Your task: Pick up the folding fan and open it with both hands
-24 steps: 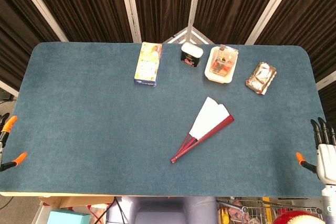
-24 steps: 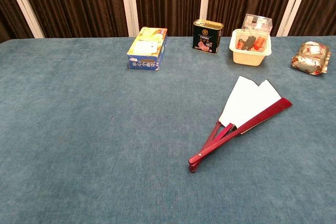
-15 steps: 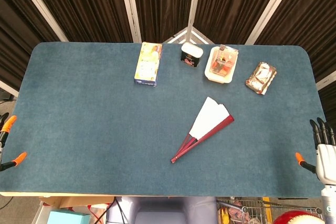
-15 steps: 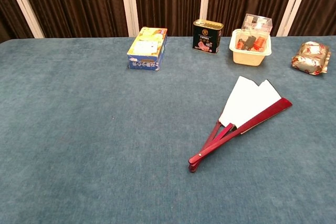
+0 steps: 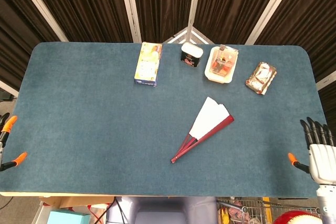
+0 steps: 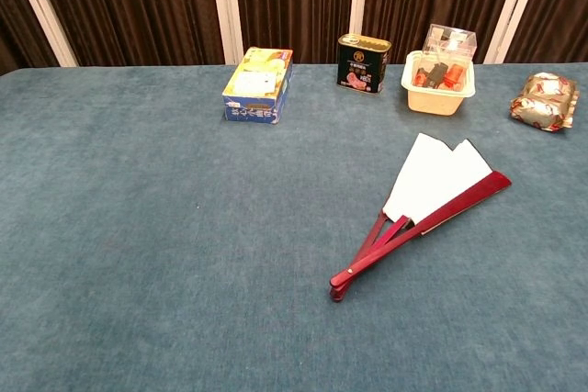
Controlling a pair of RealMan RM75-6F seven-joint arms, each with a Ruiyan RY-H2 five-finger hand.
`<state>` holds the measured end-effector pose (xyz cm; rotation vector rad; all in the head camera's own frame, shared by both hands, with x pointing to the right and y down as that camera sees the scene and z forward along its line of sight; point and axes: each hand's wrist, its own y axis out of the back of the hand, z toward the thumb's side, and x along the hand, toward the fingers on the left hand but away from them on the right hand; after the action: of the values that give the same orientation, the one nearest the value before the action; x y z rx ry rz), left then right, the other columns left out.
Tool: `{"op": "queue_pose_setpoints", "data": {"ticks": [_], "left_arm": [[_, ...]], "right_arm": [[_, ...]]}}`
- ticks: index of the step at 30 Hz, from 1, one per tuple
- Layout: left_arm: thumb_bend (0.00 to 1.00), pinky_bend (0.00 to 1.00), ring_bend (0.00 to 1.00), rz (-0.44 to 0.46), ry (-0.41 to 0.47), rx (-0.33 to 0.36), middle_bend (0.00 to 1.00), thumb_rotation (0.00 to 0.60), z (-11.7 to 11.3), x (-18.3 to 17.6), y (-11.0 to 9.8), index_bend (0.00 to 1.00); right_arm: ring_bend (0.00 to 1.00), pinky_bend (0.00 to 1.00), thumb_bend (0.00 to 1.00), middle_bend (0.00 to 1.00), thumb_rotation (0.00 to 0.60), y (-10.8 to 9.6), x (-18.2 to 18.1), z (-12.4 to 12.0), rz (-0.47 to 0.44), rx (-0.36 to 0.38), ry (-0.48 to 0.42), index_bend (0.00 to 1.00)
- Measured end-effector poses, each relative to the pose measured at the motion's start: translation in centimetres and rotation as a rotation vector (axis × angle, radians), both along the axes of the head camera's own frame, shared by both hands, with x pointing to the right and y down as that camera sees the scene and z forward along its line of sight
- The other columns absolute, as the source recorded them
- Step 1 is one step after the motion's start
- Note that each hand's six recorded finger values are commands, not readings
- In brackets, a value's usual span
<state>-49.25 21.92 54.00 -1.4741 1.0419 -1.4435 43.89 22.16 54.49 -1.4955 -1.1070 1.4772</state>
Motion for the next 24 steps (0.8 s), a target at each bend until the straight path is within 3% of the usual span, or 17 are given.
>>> {"op": "queue_pose_setpoints", "data": {"ticks": [8,14,24], "left_arm": [[0.00,0.00,0.00,0.004,-0.011,0.004,0.00,0.600,0.1,0.1,0.0,0.00],[0.00,0.00,0.00,0.009,-0.024,0.006,0.00,0.600,0.2,0.2,0.0,0.00],[0.00,0.00,0.00,0.009,-0.034,0.005,0.00,0.600,0.3,0.2,-0.1,0.00]], "right_arm": [[0.00,0.00,0.24,0.00,0.600,-1.7,-2.1,1.2,-0.145,-0.008,-0.119,0.02],[0.00,0.00,0.24,0.00,0.600,-3.3,-4.9,3.5,-0.253,-0.004,-0.206,0.14],[0.00,0.00,0.24,0.06,0.600,-2.8,-10.5,8.3,-0.409,-0.047,-0.280,0.26]]}}
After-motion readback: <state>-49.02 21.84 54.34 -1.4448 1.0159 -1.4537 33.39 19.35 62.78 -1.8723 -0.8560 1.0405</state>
